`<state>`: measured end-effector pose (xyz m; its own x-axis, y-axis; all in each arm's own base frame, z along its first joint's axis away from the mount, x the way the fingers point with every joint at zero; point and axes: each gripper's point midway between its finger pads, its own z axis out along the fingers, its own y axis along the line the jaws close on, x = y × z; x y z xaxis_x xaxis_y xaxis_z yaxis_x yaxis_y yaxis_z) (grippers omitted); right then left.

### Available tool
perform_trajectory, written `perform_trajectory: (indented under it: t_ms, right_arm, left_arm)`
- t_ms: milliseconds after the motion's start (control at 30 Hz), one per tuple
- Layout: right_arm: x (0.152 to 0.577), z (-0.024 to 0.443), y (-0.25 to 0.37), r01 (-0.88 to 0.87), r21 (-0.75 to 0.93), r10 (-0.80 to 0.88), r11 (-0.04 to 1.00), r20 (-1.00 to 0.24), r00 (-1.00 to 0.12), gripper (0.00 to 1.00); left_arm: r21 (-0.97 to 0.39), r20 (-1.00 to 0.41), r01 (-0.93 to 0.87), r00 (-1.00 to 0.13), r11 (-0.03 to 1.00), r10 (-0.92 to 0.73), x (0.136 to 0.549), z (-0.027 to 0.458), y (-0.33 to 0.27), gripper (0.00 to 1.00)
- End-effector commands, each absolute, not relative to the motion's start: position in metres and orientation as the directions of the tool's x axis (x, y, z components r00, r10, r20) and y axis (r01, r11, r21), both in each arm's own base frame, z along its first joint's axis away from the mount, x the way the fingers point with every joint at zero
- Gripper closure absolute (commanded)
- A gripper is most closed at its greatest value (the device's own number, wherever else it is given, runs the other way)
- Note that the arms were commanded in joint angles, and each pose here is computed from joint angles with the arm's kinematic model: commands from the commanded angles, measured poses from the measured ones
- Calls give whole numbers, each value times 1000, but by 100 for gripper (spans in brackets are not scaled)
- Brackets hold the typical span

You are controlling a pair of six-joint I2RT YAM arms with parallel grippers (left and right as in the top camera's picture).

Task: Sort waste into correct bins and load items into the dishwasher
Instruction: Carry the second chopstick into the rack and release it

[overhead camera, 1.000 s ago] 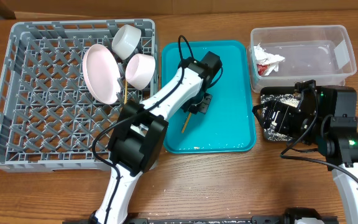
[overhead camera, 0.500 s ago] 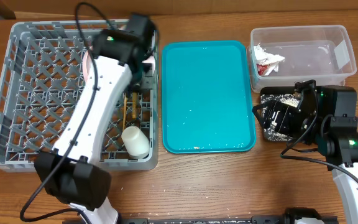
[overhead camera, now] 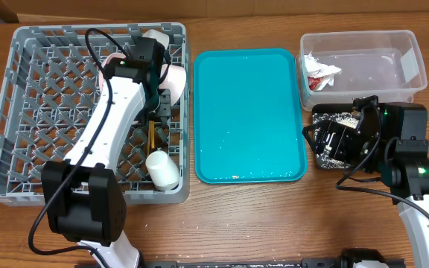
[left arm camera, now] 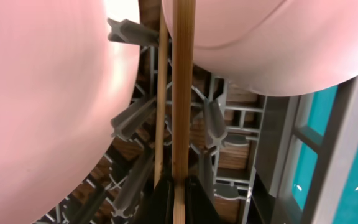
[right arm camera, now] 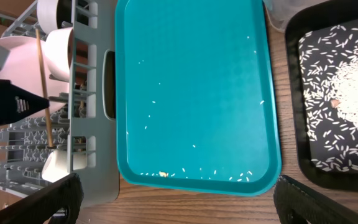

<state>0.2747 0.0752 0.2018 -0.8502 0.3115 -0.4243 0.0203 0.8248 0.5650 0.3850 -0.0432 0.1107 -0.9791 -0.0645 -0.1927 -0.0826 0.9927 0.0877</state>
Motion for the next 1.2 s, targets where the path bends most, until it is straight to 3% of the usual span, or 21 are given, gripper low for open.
perform_trajectory:
  t_ms: [0,100,200,267,367,533,767,933,1100,1167]
  right_arm:
    - [276,205,74,14,560,311,828,-439,-843,1]
    - [276,205,74,14,561,311,828,-439,-843,0]
    - [276,205,74,14,560,311,828,-439,-843,0]
    - [276,205,74,14,560,311,828,-439,-843,0]
    - [276,205,74,14,560,311,828,-439,-843,0]
    - [276,205,74,14,561,311,828,-439,-843,0]
    - [276,205,74,14,560,311,828,-439,-843,0]
    - [276,205,74,14,560,311,828,-439,-843,0]
    - [276,205,74,14,561,311,828,-439,-843,0]
    - [276,205,74,14,561,311,828,-439,-843,0]
  left_arm:
    - [129,-183,-66,-982,989,-41,384,104,-39,96]
    - [128,-184,-65,-982,990,-41,384,104,-39,92]
    - [129,-179,-65,-983,989,-41,383,104,-39,60]
    - [129,-178,-65,-983,990,-41,383,104,-39,49]
    - [124,-181,-66,-983,990,-42,383,105,-39,48]
    - [64,-201,-74,-978,995,-60,388,125,-49,55]
    - [-21,-297,-62,-953,998,-66,386,207,-61,56]
    - [-65,-387,-66,-918,996,-87,363,269,-59,54]
    - [-90,-466,-58,-880,994,-93,338,306,-55,44]
    - [-97,-487,-55,-868,994,-96,333,314,-55,20]
